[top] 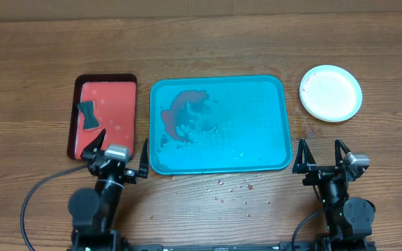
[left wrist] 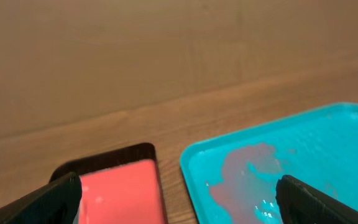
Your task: Clean dirty plates on tray and stack at the side
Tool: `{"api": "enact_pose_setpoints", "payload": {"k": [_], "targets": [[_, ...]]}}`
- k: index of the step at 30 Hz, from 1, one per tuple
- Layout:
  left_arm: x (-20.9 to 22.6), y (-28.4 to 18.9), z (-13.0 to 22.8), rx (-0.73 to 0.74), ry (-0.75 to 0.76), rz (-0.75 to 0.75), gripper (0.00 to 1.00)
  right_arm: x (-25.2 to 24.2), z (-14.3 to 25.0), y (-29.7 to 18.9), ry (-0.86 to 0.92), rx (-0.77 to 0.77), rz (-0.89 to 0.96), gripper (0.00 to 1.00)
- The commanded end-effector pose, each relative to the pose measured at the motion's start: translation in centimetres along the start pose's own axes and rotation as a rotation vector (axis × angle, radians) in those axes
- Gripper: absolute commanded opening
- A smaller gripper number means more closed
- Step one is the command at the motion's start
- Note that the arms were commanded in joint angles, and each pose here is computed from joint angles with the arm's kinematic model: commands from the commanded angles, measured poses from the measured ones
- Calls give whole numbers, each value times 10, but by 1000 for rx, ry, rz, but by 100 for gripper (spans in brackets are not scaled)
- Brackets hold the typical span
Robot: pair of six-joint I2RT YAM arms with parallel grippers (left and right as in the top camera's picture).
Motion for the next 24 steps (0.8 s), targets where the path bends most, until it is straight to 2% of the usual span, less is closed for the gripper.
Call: {"api": "enact_pose_setpoints", "payload": {"k": [1, 5, 24], "targets": [[12, -5, 20, -23, -152, -115, 100, -2, 2, 0, -4, -6, 13, 100], [19, -11, 34, -21, -250, -193, 100, -2, 2, 0, -4, -6, 13, 100], [16, -19, 37, -14, -204, -187, 100, -2, 2, 0, -4, -6, 13, 100]]}}
Point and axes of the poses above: each gripper's point midway between its finger pads, its own y axis out along the fingers, its own x axis along the line the jaws close on, z = x × y, the point moved 6 cm from there along -y, back along the fingers, and after that the axes turned 6 degrees about -y, right-handed, at the moved point
